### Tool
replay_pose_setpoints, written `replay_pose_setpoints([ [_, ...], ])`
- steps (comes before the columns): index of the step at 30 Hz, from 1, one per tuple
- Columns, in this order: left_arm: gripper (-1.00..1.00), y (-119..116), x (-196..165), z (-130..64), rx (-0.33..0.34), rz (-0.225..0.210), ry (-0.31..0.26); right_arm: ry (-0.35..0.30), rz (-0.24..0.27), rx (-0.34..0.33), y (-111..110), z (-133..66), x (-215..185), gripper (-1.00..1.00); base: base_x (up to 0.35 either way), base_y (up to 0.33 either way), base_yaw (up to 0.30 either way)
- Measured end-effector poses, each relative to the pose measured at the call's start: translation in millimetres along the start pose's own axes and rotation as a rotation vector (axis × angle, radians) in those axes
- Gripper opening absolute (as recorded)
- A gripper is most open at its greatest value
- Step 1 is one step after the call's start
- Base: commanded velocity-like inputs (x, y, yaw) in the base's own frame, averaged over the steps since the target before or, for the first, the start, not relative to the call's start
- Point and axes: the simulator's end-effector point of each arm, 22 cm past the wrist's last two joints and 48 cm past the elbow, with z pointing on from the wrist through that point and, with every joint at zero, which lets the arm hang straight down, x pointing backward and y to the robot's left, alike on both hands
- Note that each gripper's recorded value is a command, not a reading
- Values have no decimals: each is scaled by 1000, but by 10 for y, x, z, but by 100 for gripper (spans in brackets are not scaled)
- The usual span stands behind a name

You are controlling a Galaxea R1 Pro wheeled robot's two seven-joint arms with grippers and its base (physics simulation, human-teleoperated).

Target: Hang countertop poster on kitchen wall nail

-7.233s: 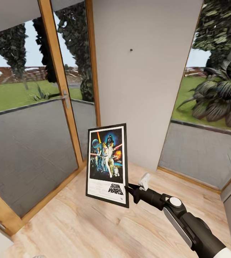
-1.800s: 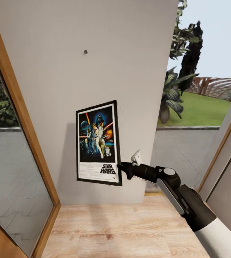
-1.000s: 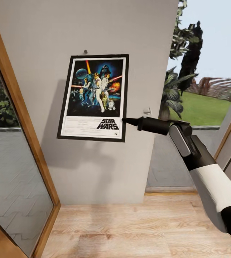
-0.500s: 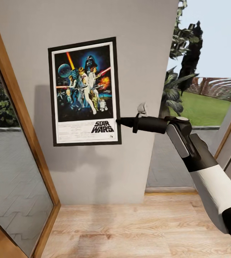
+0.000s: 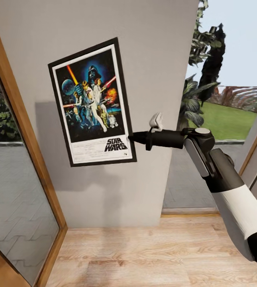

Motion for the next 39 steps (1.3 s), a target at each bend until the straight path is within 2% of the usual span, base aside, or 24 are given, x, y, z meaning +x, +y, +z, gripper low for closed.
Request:
replay_pose_setpoints([
  [5,100,0,0,0,0,0,0,15,-25,17,-16,-3,22,-100,0,0,0],
  [8,100,0,1,0,0,1,0,-1,-37,28,-47,-29,-25,-100,0,0,0],
  [10,100,0,1,-1,0,1,0,-73,-73,32,-77,-92,-198,-100,0,0,0],
  [12,100,0,0,0,0,1,0,-104,-74,26,-71,-110,-250,-100,0,0,0],
  [15,100,1,1,0,0,1,1,-165,-44,-2,-16,-140,-328,-100,0,0,0],
  [16,100,0,1,0,0,1,1,-203,-19,-23,24,-161,-380,-100,0,0,0],
  [19,100,1,2,0,0,1,1,-218,-6,-30,30,-170,-390,-100,0,0,0],
  [30,100,0,1,0,0,1,1,-220,74,-33,-76,-140,-247,-100,0,0,0],
  [39,100,0,1,0,0,1,1,-230,82,-39,-70,-148,-262,-100,0,0,0],
])
